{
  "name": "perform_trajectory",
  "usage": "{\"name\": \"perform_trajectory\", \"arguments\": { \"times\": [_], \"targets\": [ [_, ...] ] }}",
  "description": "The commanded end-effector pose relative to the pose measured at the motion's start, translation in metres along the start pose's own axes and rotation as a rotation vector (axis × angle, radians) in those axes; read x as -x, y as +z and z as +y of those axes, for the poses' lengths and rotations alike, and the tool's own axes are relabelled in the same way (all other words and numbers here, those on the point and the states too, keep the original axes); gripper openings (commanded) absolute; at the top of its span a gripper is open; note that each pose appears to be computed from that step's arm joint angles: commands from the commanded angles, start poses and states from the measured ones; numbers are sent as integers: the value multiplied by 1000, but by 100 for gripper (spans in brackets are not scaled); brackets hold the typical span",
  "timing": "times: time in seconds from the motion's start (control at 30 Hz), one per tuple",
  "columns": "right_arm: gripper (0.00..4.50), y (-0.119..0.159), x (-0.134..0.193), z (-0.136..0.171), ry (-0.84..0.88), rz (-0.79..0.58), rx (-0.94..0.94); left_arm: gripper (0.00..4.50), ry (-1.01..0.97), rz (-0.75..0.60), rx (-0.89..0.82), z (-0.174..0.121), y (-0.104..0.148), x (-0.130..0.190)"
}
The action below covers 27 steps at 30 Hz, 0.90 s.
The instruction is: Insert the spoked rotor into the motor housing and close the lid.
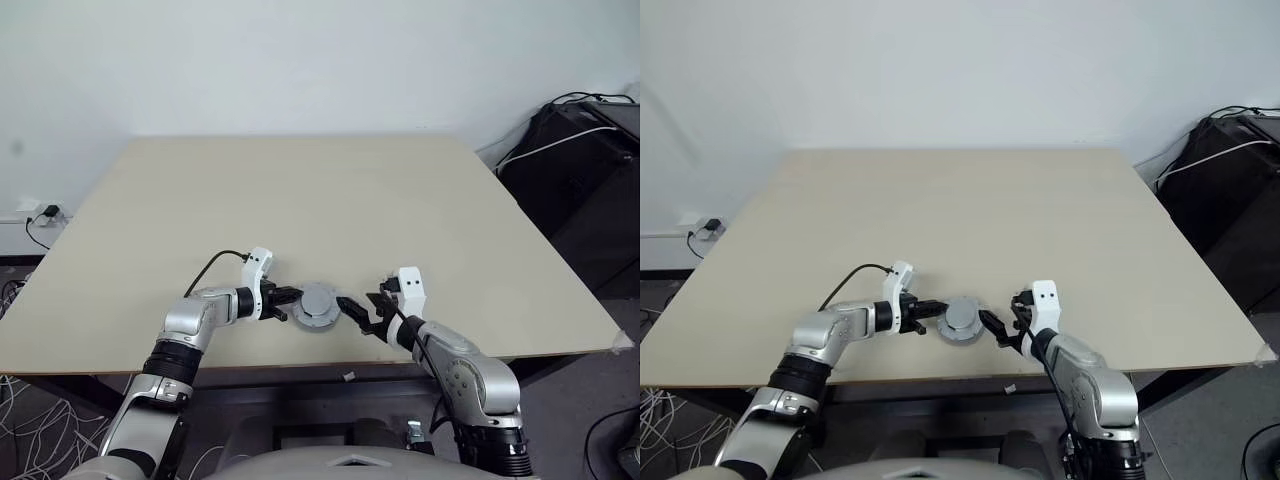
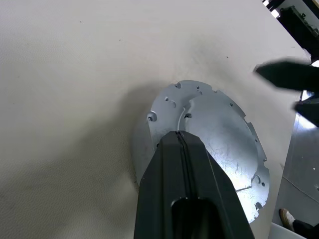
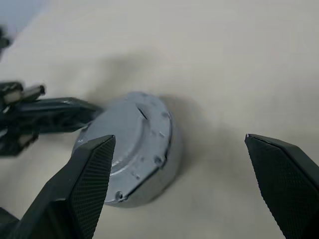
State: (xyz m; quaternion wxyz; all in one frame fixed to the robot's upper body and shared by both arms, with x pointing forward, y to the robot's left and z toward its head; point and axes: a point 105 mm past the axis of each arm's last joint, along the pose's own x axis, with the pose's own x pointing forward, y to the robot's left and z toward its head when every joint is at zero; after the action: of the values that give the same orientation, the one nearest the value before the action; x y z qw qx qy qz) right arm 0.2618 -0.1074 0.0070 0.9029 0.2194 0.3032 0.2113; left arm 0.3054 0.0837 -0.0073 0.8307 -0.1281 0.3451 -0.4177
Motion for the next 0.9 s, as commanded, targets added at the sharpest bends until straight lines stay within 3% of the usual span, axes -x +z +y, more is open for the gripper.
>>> {"name": "perform_trajectory", "arguments": {
  "times": [0.03,0.33,0.73,0.9],
  "targets": [
    [447,-3,-3,3,17,17,-198,0,-17,54,0,-4,-10,-8],
    [447,-9,-13,16,117,65,-483,0,-5,54,3,-3,-12,-8],
    [447,0,-14,46,304,66,-580,0,-8,48,11,-5,-15,-7],
    [447,-2,-21,47,297,77,-594,0,-8,49,11,-5,-15,-7]
  ]
}}
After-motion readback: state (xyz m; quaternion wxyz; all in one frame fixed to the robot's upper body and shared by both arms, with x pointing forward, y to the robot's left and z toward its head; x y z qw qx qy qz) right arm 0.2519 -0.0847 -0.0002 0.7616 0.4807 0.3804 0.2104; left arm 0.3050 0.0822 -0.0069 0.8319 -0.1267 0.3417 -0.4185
